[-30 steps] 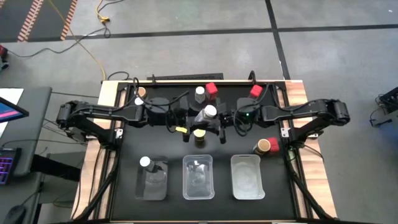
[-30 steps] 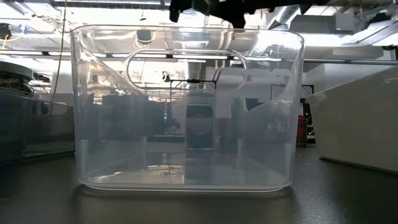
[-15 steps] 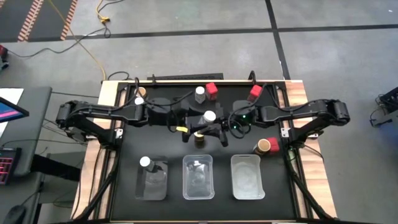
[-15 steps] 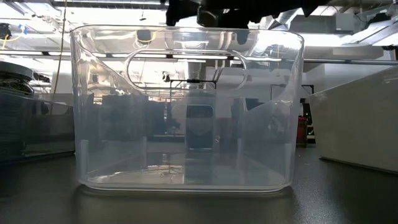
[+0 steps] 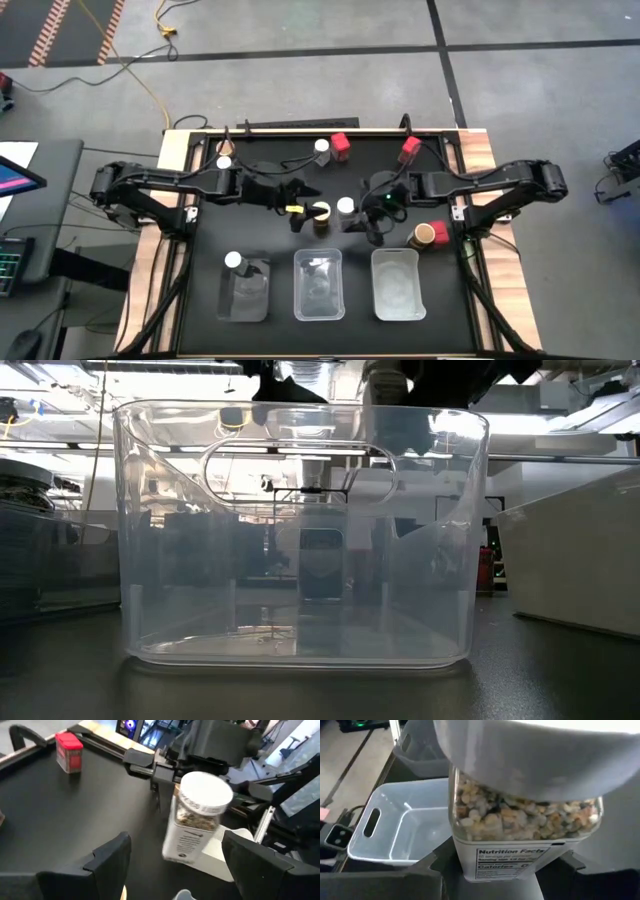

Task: Sort spices by type
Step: Put the right white seasoning bottle into the black bin

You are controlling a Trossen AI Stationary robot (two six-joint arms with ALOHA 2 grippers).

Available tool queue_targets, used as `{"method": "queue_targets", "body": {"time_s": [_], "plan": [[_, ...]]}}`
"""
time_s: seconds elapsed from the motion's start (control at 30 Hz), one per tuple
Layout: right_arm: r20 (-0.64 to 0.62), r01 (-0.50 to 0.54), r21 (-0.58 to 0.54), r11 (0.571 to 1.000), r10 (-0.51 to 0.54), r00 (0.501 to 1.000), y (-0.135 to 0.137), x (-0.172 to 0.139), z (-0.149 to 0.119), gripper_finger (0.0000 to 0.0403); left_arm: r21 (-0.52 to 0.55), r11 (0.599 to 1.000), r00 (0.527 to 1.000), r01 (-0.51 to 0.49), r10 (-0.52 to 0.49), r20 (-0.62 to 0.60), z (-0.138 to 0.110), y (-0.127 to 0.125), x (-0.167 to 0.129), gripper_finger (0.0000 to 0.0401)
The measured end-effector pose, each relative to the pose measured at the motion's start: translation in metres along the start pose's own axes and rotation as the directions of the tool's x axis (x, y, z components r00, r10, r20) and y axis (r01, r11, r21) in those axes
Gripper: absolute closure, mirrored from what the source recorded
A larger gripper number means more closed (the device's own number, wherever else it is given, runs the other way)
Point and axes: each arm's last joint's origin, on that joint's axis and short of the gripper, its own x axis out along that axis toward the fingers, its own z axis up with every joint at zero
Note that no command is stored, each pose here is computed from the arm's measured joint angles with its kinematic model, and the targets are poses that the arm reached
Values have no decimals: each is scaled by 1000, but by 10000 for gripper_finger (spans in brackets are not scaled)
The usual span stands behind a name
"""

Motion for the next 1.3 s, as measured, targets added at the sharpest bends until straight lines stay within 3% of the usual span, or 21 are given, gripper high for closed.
{"method": "queue_targets", "body": {"time_s": [0.17,0.3,0.47,0.57,0.8,1.0,1.3], "plan": [[-31,-24,6,1000,24,999,1,0,-3,183,-69,995,994,73,-79,-74,-1,6,0,103],[-96,-21,19,1000,23,995,1,-3,-2,183,-71,995,991,71,-79,-108,3,4,-3,103],[-100,-22,-1,1000,22,995,1,-4,0,183,26,998,986,58,-53,-158,25,-4,0,104],[-98,-24,-12,1000,22,995,1,-4,0,183,109,993,974,51,-26,-226,35,-9,16,104],[-126,-34,-34,999,29,992,5,-3,-3,183,170,984,902,50,28,-430,39,-13,59,104],[-171,-40,-26,999,35,985,8,-3,-7,183,224,970,927,94,-3,-376,57,-21,70,104],[-177,-37,-26,999,32,984,8,-3,-8,183,216,972,928,97,-10,-373,53,-20,85,104]]}}
